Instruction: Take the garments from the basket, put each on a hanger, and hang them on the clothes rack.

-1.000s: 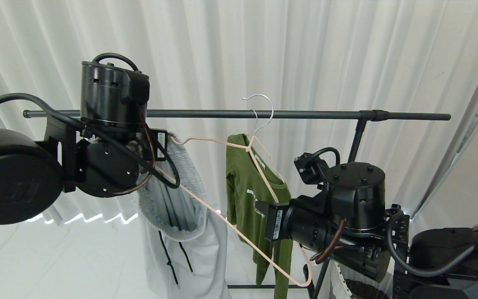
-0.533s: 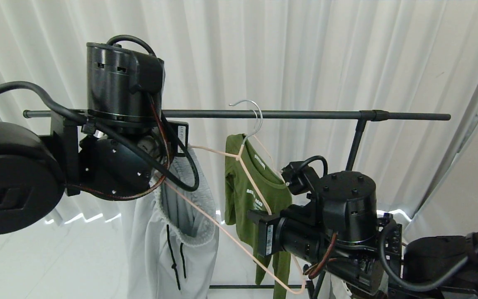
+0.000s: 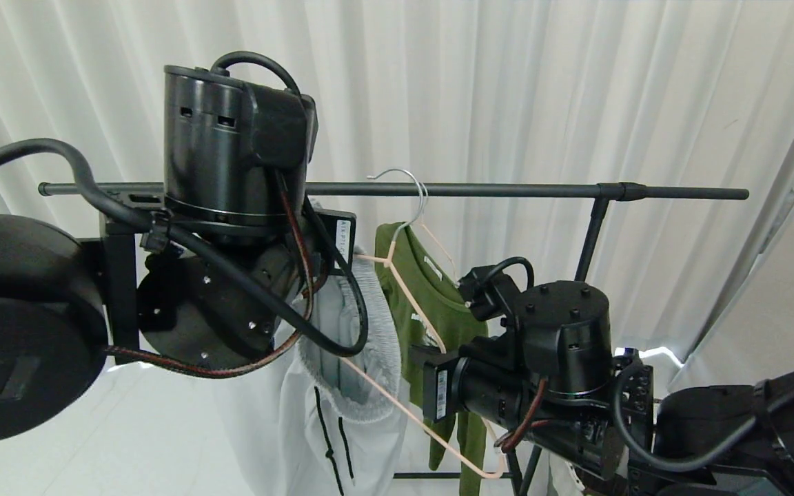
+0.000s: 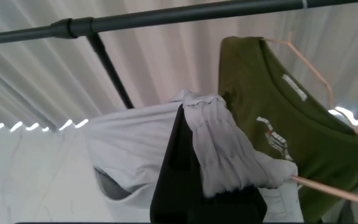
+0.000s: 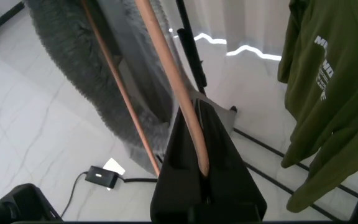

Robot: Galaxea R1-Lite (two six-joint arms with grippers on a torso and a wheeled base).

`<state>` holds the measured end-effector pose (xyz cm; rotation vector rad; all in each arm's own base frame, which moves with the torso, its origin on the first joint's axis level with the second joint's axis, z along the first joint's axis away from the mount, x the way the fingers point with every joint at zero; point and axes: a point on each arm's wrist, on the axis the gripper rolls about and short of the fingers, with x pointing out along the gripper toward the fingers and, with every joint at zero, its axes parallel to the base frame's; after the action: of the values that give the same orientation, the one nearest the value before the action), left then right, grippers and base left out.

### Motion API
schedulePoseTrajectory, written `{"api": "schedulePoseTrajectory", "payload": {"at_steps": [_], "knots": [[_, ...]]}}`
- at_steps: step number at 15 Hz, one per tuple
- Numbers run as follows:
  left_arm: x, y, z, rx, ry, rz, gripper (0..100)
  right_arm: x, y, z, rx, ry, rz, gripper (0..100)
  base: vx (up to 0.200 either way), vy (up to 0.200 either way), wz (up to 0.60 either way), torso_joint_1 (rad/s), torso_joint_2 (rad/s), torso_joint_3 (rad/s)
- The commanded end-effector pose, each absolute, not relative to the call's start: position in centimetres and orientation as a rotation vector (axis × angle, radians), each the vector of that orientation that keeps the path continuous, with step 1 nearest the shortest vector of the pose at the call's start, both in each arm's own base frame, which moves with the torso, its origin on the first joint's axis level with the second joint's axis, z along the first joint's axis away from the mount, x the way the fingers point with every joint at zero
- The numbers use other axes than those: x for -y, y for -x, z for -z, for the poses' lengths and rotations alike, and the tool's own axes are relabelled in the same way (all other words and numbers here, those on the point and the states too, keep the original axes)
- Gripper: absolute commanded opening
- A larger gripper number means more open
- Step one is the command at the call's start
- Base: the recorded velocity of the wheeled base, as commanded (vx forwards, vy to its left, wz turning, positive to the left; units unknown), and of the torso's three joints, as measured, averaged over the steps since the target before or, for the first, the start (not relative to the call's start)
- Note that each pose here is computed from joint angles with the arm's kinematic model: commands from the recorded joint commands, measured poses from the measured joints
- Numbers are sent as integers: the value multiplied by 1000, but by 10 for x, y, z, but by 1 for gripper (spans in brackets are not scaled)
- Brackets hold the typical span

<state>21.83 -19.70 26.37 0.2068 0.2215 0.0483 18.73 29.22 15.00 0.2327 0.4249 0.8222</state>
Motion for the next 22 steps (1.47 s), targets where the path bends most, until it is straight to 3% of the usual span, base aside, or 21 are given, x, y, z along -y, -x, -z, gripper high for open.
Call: {"api": "schedulePoseTrajectory", "payload": {"at_steps": [1,10,19,20,22], "knots": [[204,-211,-263,-221,-208,4,0,-295,-197,-147,-424,-223,-805,0,0,0,0,0,0,0],[198,-201,-249,-267,-234,110,0,-278,-204,-159,-380,-209,-773,0,0,0,0,0,0,0],[208,-191,-245,-236,-246,166,0,-268,-203,-169,-183,-170,-808,0,0,0,0,0,0,0],[208,-190,-245,-235,-251,170,100,-267,-201,-170,-181,-171,-810,0,0,0,0,0,0,0],[209,-190,-246,-233,-256,172,100,-262,-198,-175,-168,-177,-813,0,0,0,0,0,0,0]]}}
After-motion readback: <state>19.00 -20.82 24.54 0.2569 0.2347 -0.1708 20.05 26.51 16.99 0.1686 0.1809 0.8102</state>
